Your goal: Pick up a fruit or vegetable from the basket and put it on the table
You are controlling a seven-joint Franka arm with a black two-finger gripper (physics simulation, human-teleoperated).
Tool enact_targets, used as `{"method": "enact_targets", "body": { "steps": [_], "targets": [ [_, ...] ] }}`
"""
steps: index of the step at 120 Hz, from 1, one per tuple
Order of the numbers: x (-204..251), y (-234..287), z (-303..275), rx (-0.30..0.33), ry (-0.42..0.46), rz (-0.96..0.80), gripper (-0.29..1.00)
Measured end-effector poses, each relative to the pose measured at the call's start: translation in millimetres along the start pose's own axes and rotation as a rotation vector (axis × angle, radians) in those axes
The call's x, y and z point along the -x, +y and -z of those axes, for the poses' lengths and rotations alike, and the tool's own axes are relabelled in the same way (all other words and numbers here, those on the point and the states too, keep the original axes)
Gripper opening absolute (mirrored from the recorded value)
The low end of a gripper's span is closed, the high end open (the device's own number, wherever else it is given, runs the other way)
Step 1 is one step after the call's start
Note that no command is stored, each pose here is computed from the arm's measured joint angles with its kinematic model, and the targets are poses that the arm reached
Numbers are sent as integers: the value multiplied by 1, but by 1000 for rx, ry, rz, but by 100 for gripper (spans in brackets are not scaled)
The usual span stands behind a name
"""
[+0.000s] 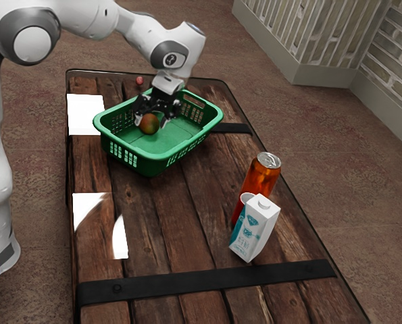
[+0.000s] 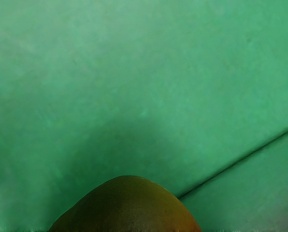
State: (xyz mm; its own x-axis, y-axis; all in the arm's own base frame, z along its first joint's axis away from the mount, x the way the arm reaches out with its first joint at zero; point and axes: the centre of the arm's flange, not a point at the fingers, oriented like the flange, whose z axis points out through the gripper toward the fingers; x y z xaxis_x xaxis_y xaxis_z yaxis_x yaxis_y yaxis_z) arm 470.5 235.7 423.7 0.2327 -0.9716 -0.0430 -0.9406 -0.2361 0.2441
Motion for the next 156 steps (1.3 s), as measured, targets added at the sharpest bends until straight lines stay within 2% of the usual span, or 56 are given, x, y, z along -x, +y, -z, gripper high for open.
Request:
{"method": "enact_targets", "body": {
  "steps": [22, 62, 98, 108, 139, 156],
  "targets": [
    [12, 1, -4, 4, 7, 23, 69],
    [19, -1, -9, 3, 27, 46, 58],
    [25, -3, -12, -10, 61, 76, 38],
    [28, -3, -10, -20, 72, 88, 36],
    [40, 19, 45, -115, 89, 117, 37],
    [5, 28, 99, -183, 78, 48, 34]
  ]
}}
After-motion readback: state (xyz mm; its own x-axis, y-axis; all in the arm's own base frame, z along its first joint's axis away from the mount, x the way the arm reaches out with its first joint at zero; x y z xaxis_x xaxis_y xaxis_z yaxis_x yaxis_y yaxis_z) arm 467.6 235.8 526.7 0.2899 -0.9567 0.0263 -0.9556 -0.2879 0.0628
